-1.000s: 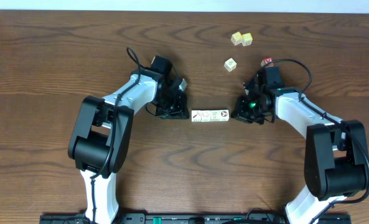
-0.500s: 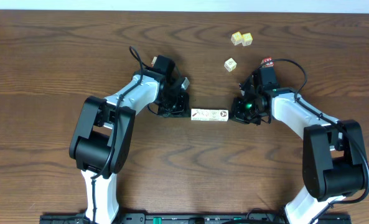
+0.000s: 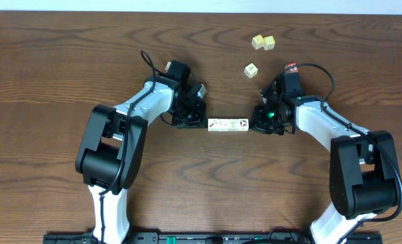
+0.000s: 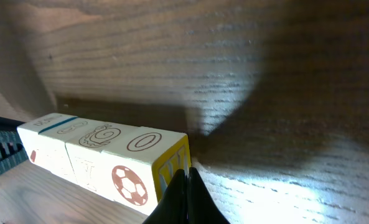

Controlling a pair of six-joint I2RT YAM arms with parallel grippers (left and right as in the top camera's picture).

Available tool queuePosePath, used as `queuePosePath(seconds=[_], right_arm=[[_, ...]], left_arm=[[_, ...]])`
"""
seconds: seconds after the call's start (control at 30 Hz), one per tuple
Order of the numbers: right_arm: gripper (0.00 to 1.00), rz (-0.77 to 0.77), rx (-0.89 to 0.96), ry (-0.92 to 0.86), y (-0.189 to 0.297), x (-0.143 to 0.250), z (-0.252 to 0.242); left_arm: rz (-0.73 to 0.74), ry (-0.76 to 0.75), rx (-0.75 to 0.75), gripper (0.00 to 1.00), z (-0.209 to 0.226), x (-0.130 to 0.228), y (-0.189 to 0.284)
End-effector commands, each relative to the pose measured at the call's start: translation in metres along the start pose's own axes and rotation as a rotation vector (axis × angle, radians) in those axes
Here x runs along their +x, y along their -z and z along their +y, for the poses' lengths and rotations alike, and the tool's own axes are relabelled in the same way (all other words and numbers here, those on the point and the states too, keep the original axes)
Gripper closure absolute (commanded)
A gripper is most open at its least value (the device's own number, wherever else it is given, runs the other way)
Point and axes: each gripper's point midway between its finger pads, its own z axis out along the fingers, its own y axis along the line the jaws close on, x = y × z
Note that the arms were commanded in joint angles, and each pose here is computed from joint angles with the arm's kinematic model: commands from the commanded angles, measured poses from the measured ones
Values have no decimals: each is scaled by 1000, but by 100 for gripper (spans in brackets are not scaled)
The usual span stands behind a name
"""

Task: Lift 4 blocks
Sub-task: 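Clamp the four-block row between both grippers from its ends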

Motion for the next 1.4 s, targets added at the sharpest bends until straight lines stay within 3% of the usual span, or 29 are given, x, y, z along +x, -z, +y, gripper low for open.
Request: queuePosePath(seconds=[0.0,0.77,1.37], right_arm=[[99,19,-63,10,-3,4,13],[99,34,-90,57,-5,11,28],[99,-23,-99,89,27,9,44]], left_arm=[[37,8,11,93,1,9,-5],[14,-12,46,93,-16,10,12],[13,-12,46,93,-26,16,27]])
